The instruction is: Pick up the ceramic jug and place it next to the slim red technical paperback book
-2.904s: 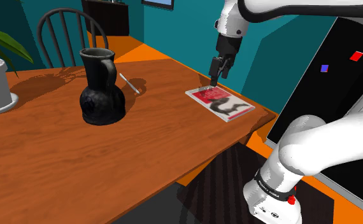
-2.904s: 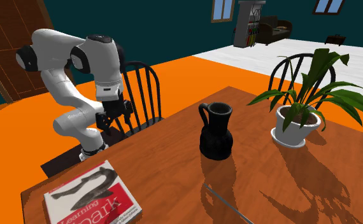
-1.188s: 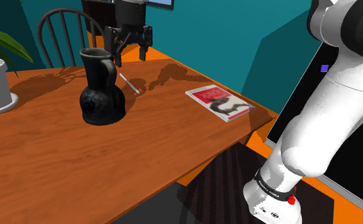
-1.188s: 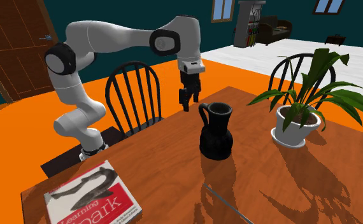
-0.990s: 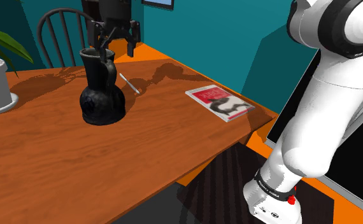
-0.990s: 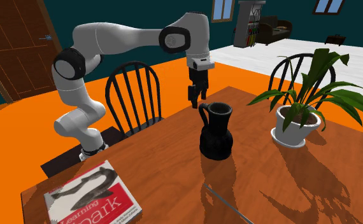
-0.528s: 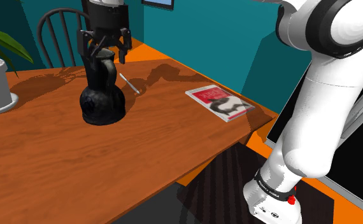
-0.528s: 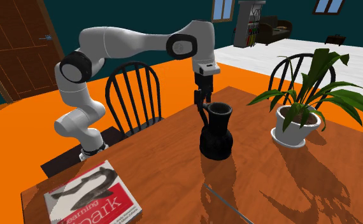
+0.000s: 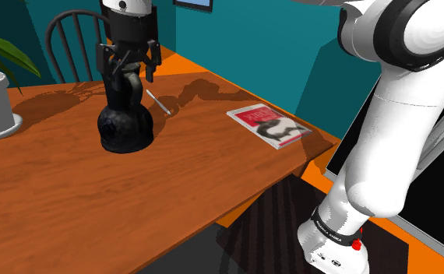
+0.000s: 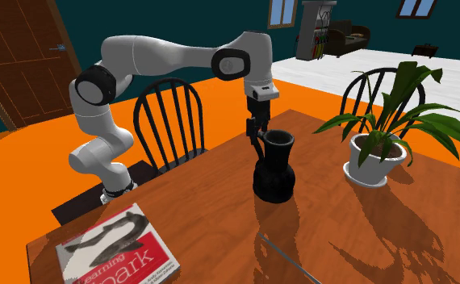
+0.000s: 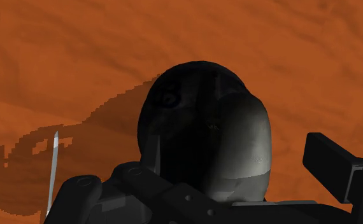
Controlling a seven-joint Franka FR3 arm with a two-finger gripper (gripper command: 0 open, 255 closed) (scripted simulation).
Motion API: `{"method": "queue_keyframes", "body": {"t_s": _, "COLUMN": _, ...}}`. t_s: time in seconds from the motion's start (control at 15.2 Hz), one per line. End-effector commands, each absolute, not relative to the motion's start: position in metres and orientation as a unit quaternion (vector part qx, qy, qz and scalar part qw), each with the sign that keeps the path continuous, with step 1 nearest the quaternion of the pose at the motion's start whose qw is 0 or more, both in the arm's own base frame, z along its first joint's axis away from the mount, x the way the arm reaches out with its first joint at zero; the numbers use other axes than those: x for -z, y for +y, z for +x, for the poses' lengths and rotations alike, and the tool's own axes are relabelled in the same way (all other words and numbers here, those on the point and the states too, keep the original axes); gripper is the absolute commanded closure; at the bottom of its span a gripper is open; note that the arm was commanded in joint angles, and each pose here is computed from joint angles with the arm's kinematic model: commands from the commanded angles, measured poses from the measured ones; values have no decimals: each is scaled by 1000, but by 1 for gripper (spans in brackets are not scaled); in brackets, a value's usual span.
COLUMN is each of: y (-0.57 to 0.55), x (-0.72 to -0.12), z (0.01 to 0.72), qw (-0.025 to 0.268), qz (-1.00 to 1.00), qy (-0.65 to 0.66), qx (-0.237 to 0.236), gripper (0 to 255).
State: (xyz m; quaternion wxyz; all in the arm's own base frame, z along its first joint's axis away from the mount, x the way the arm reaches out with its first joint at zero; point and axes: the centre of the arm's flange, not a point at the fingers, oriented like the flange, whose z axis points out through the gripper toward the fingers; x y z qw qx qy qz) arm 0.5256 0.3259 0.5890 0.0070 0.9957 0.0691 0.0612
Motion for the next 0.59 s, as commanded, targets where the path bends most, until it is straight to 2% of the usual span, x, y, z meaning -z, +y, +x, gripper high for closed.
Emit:
{"method": "queue_keyframes", "body": {"t_s": 0.0, "y": 326, "x": -589, "z": 526, "qw": 7, "qz": 996, "qy": 69, "qx": -61, "gripper": 0}}
{"method": "queue_keyframes", "body": {"t_s": 0.07, "y": 326, "x": -589, "z": 526, "qw": 7, "qz": 996, "qy": 69, "qx": -61, "gripper": 0}}
{"method": "queue_keyframes", "body": {"t_s": 0.13, "y": 326, "x": -589, "z": 526, "qw": 7, "qz": 996, "qy": 69, "qx": -61, "gripper": 255}}
{"method": "queue_keyframes", "body": {"t_s": 0.53, "y": 326, "x": -589, "z": 526, "qw": 7, "qz": 996, "qy": 69, "qx": -61, "gripper": 255}}
